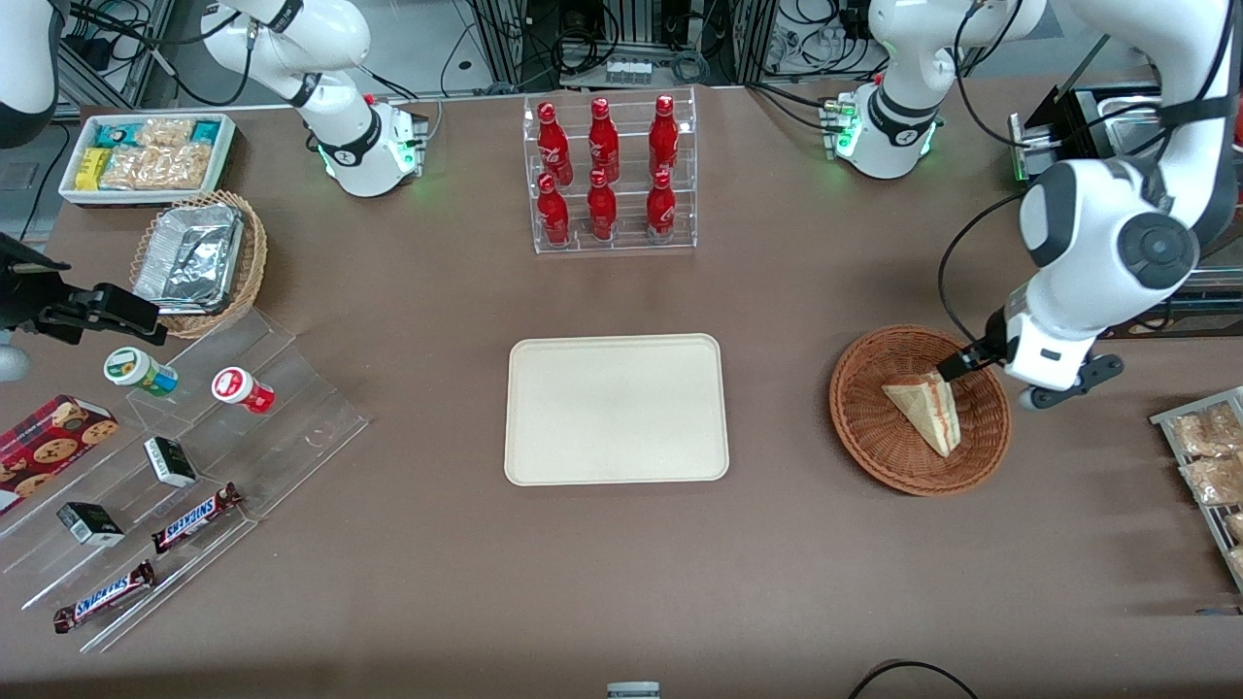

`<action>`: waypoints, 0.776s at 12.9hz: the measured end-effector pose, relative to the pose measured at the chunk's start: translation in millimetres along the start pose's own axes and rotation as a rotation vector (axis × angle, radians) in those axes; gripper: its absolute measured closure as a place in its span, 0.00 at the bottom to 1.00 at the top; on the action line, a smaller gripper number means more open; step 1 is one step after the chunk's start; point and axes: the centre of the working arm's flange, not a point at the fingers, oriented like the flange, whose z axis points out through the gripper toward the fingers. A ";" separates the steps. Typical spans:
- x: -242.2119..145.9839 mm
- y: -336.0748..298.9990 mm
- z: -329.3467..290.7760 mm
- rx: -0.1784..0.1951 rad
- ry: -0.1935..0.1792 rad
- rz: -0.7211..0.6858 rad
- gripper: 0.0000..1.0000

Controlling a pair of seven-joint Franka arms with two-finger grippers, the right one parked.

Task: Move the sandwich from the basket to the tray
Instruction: 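Move the left gripper over the wicker basket and lower toward the sandwich, then close the left gripper on the wrapped sandwich in the basket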

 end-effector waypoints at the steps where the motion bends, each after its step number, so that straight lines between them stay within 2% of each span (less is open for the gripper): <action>1: -1.0 6.2 9.6 0.004 -0.009 0.008 0.00; 4: 0.4 14.1 30.8 0.010 -0.023 0.014 0.00; 10: 12.6 19.5 77.6 -0.003 -0.009 -0.011 0.00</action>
